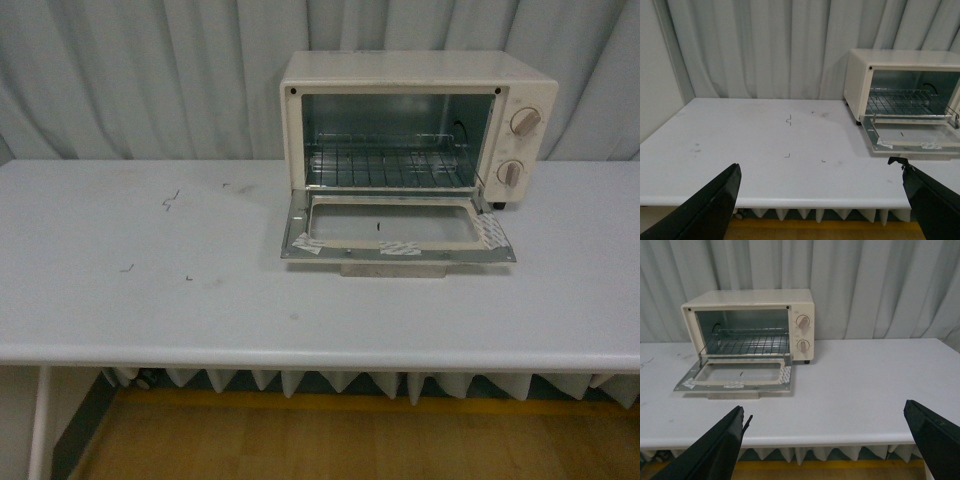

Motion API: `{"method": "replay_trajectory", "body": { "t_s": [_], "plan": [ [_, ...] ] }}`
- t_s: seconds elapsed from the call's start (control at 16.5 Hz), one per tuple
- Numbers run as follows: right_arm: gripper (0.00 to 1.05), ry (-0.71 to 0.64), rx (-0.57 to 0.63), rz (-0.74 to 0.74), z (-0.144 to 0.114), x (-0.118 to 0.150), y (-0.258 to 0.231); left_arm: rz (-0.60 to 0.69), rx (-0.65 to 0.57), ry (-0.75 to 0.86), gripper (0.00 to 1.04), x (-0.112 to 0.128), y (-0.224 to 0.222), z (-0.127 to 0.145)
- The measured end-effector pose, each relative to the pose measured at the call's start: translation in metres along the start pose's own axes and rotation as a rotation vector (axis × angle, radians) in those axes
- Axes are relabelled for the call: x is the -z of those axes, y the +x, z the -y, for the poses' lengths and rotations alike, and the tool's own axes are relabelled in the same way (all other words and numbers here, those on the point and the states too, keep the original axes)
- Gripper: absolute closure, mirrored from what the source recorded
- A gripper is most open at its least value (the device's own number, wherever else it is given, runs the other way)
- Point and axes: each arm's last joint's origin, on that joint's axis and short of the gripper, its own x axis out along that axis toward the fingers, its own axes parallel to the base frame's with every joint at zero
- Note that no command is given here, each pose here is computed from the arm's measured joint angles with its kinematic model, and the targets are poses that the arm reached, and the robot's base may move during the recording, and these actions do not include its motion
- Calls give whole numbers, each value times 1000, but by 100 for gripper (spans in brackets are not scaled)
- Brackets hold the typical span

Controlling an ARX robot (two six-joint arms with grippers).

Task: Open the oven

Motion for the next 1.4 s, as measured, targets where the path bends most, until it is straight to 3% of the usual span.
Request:
{"method": "replay_trajectory", "body": {
  "t_s": [1.4],
  "plan": [
    [6, 0, 0, 0, 0, 0, 0, 0, 0, 0, 7, 0, 0, 0]
  ]
}}
